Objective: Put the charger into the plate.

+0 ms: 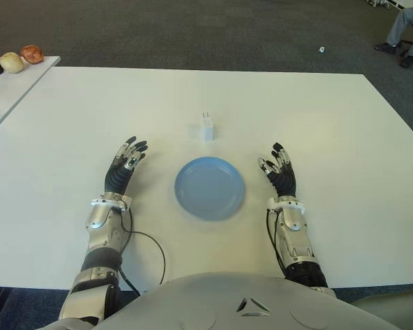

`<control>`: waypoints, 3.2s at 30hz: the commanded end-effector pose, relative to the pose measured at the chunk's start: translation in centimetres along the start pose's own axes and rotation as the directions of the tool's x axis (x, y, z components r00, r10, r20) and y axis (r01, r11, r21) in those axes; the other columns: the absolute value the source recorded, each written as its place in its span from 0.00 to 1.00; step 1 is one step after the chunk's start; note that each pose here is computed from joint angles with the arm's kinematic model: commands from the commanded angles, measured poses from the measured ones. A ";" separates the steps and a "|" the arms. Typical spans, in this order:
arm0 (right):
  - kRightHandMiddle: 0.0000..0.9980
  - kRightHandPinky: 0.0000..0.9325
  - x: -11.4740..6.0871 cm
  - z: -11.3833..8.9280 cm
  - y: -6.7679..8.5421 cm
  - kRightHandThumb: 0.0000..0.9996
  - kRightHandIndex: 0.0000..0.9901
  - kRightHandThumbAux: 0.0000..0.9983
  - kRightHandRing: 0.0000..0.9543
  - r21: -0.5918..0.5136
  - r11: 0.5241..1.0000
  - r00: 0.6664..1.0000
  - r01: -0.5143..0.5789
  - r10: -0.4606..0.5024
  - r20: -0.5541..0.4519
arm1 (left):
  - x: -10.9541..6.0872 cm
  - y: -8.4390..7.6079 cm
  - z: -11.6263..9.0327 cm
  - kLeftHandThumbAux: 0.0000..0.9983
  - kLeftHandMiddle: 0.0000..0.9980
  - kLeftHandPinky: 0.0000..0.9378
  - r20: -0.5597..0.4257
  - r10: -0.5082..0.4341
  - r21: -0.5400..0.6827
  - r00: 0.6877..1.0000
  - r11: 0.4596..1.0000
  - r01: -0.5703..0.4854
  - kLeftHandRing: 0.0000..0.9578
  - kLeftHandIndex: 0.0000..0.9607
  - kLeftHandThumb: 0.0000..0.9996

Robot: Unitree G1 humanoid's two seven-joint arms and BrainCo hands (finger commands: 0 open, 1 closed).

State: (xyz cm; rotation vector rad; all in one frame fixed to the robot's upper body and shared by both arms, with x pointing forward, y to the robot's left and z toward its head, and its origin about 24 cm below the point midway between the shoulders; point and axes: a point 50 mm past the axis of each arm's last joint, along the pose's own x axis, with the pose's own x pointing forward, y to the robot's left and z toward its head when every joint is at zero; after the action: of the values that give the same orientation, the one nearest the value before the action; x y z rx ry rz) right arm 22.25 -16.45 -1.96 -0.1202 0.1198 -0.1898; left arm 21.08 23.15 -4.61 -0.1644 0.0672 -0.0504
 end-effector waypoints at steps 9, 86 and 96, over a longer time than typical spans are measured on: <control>0.06 0.09 1.1 5.6 1.8 0.48 0.05 0.48 0.06 -0.139 0.975 0.983 0.173 -0.180 -0.039 | -4.2 -1.6 -5.5 0.50 0.19 0.11 -0.272 0.018 -0.109 0.962 0.993 -0.049 0.16 0.10 0.00; 0.00 0.00 6.5 6.7 6.9 0.41 0.00 0.17 0.00 -0.634 0.770 0.994 -0.071 0.004 -0.106 | -5.1 -4.4 -6.4 0.56 0.20 0.12 -0.288 -0.003 -0.172 0.958 0.984 -0.049 0.17 0.09 0.00; 0.00 0.00 6.7 6.0 7.3 0.41 0.00 0.15 0.00 -0.683 0.729 0.996 -0.054 -0.009 -0.089 | -5.2 -4.5 -6.4 0.55 0.19 0.11 -0.283 0.002 -0.171 0.959 0.984 -0.053 0.17 0.09 0.00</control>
State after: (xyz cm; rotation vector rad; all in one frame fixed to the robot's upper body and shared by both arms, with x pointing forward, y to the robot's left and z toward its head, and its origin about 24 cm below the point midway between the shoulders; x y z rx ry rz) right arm 30.55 -10.29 2.21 -0.8320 0.2988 -0.1168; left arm 21.01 20.61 -4.29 -0.1868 0.0368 -0.0712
